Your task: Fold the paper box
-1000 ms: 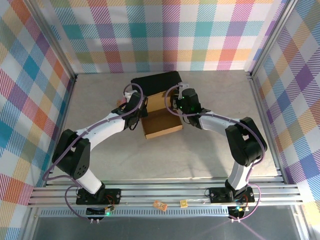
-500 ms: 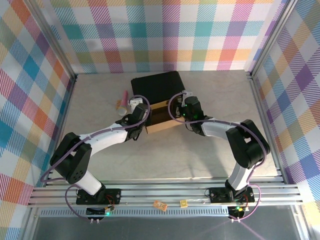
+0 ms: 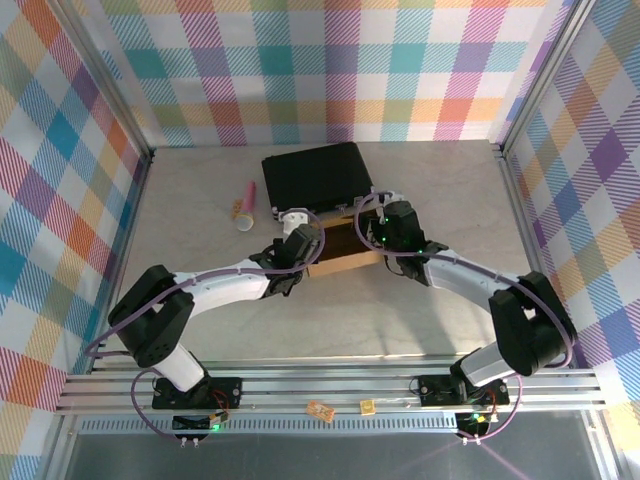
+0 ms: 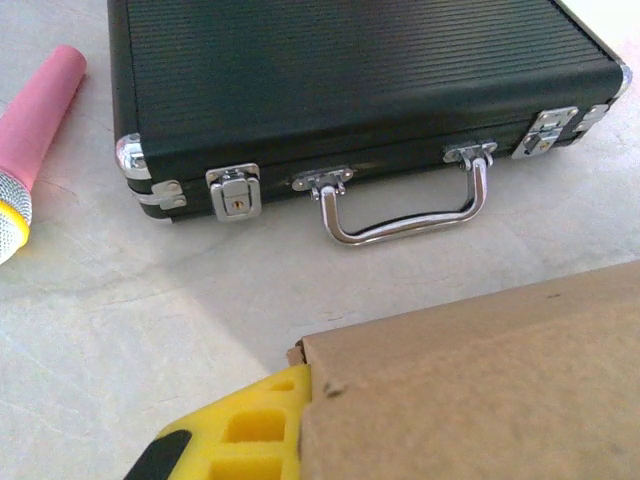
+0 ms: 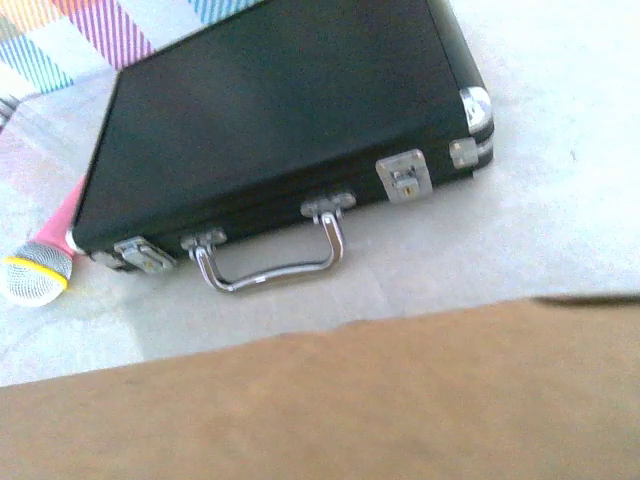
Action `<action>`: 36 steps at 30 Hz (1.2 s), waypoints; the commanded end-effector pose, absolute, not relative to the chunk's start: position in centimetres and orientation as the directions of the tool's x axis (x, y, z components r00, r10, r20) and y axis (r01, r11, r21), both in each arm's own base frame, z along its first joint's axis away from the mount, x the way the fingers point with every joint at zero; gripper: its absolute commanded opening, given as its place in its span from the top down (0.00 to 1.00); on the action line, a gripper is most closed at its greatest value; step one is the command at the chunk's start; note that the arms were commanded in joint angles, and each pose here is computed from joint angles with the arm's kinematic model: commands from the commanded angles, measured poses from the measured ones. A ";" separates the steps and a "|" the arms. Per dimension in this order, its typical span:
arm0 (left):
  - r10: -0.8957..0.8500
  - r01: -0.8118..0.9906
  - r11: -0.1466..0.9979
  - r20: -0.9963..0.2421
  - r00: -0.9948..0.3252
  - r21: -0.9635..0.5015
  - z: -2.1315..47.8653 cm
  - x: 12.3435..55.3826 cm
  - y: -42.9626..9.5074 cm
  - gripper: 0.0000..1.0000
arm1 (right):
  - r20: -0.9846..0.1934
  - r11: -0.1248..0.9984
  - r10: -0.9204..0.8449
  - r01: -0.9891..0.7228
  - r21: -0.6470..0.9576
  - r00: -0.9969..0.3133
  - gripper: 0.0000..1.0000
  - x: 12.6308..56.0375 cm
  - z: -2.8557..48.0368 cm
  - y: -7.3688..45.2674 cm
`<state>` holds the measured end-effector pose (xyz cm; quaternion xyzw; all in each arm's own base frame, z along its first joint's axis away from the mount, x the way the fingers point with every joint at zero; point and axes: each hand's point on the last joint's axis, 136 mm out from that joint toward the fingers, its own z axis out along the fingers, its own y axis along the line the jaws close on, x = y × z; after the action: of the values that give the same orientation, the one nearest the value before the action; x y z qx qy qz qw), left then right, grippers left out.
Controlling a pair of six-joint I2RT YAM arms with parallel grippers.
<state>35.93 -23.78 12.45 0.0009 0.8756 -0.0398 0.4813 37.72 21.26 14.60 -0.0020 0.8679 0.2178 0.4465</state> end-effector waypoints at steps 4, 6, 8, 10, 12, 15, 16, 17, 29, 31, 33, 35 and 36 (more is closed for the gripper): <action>0.048 0.057 0.998 -0.836 -0.547 0.020 11.0 35.3 -25.1 1.00 | -0.698 0.899 0.241 -0.116 0.423 -0.674 0.33 34.7 13.4 19.8; 0.060 0.054 0.998 -0.836 -0.545 0.037 10.8 35.3 -25.2 1.00 | -0.682 0.893 0.262 -0.096 0.439 -0.683 0.30 33.8 13.5 19.4; 0.067 0.053 0.998 -0.835 -0.546 0.045 10.7 35.3 -25.4 1.00 | -0.665 0.885 0.273 -0.089 0.457 -0.695 0.28 32.9 13.8 19.1; 0.077 0.054 0.997 -0.835 -0.546 0.057 10.6 35.3 -25.5 1.00 | -0.644 0.876 0.269 -0.095 0.473 -0.716 0.25 31.9 14.4 19.1; 0.088 0.057 0.996 -0.835 -0.543 0.068 10.5 35.3 -25.6 1.00 | -0.613 0.868 0.266 -0.092 0.488 -0.744 0.24 30.6 14.9 19.0; 0.105 0.059 0.994 -0.835 -0.540 0.087 10.4 35.3 -25.7 1.00 | -0.562 0.848 0.292 -0.063 0.527 -0.774 0.21 28.4 15.9 18.4; 0.107 0.061 0.994 -0.835 -0.540 0.088 10.3 35.4 -25.8 1.00 | -0.543 0.839 0.316 -0.038 0.543 -0.778 0.19 27.5 16.4 17.9; 0.110 0.065 0.994 -0.835 -0.539 0.088 10.4 35.4 -25.9 1.00 | -0.528 0.829 0.334 -0.024 0.559 -0.781 0.19 26.8 17.1 17.6; 0.177 0.107 0.984 -0.824 -0.538 0.141 9.8 35.1 -27.3 1.00 | -0.199 0.575 0.654 0.309 0.758 -0.730 0.21 26.8 23.9 17.6; 0.189 0.116 0.982 -0.823 -0.536 0.150 9.8 34.9 -27.5 1.00 | -0.069 0.482 0.711 0.413 0.773 -0.700 0.22 28.0 24.3 18.5; 0.197 0.123 0.980 -0.820 -0.537 0.155 9.8 34.7 -27.6 1.00 | 0.021 0.389 0.745 0.461 0.798 -0.667 0.25 29.3 25.0 19.6; 0.203 0.128 0.979 -0.818 -0.538 0.159 9.7 34.5 -27.8 1.00 | 0.110 0.316 0.770 0.525 0.790 -0.629 0.29 30.0 24.7 20.3; 0.204 0.129 0.979 -0.818 -0.538 0.160 9.8 34.5 -27.8 1.00 | 0.154 0.295 0.777 0.568 0.768 -0.611 0.31 30.1 23.9 20.5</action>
<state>35.85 -27.52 12.24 0.0465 0.8597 0.0114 0.5085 30.00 19.56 23.76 0.3460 0.8324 0.3877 0.1924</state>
